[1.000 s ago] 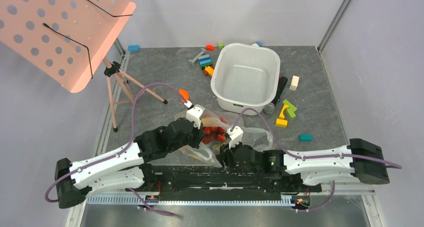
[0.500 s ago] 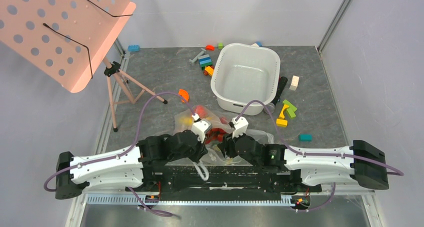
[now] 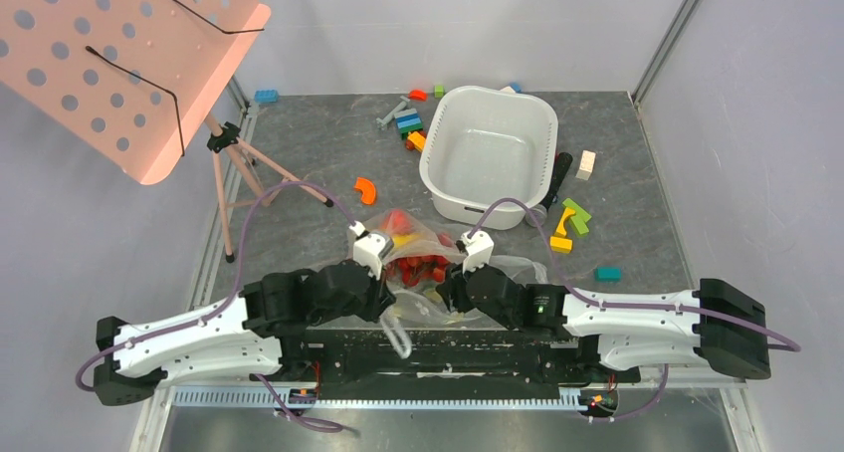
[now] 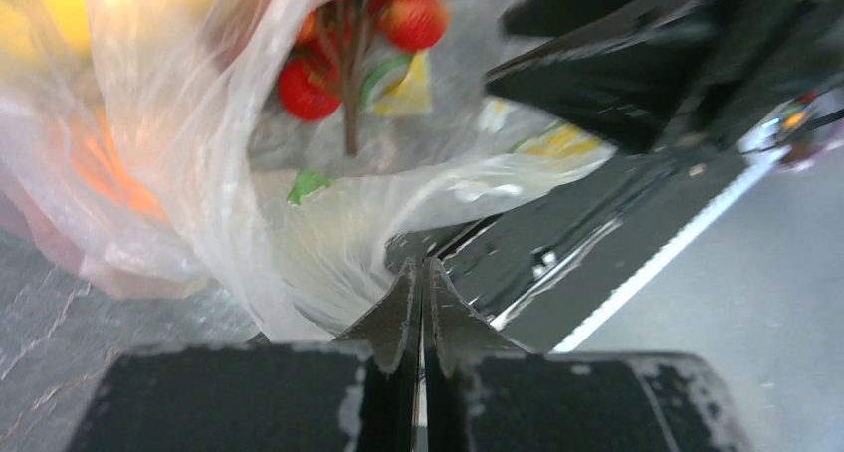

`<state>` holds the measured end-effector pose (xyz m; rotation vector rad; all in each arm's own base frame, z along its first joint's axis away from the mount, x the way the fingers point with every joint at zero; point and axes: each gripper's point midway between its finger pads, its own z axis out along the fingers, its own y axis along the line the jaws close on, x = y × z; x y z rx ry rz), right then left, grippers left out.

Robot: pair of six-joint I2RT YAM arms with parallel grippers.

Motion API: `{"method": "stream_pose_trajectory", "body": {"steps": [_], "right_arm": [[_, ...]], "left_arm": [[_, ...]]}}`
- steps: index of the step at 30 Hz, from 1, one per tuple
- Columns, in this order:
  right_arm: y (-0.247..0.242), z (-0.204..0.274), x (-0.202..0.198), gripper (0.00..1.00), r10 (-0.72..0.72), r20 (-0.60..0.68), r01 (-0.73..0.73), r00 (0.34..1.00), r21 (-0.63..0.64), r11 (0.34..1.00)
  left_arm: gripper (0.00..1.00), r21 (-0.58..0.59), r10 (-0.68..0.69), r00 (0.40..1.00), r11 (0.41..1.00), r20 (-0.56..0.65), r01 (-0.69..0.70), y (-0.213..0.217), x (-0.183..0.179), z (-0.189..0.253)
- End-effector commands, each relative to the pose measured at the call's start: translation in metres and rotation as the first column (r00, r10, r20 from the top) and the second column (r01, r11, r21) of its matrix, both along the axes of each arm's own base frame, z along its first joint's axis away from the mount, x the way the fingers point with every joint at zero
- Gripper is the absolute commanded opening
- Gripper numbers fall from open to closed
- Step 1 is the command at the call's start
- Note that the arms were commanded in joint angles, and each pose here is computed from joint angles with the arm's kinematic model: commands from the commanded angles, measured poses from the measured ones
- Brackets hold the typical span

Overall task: Take the fake fruits out of the plastic bag
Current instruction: Adjust the plastic bag at the center of the board.

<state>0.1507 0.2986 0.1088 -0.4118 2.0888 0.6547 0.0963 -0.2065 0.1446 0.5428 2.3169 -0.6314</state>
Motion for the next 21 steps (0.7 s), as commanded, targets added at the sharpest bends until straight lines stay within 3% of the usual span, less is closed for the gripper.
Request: {"method": "stream_pose_trajectory", "body": {"steps": [1, 6, 10, 21], "right_arm": [[0.004, 0.008, 0.002, 0.37, -0.021, -0.007, 0.021, 1.000, 0.058, 0.998], [0.002, 0.005, 0.000, 0.21, -0.043, -0.030, 0.046, 0.999, 0.108, 0.993], [-0.001, 0.006, -0.001, 0.11, -0.067, -0.049, 0.074, 0.997, 0.165, 0.983], [-0.012, 0.010, -0.001, 0.04, -0.102, -0.058, 0.113, 0.993, 0.237, 0.965]], "left_arm": [[0.02, -0.197, 0.007, 0.993, 0.980, 0.121, 0.017, -0.027, 0.015, 0.076], [0.02, -0.223, 0.033, 0.989, 0.975, 0.147, 0.001, -0.051, 0.028, 0.096], [0.02, -0.177, 0.095, 0.985, 0.982, 0.145, -0.068, -0.064, 0.043, 0.090], [0.02, 0.145, 0.192, 0.972, 0.967, 0.137, -0.211, -0.066, 0.065, 0.017]]}}
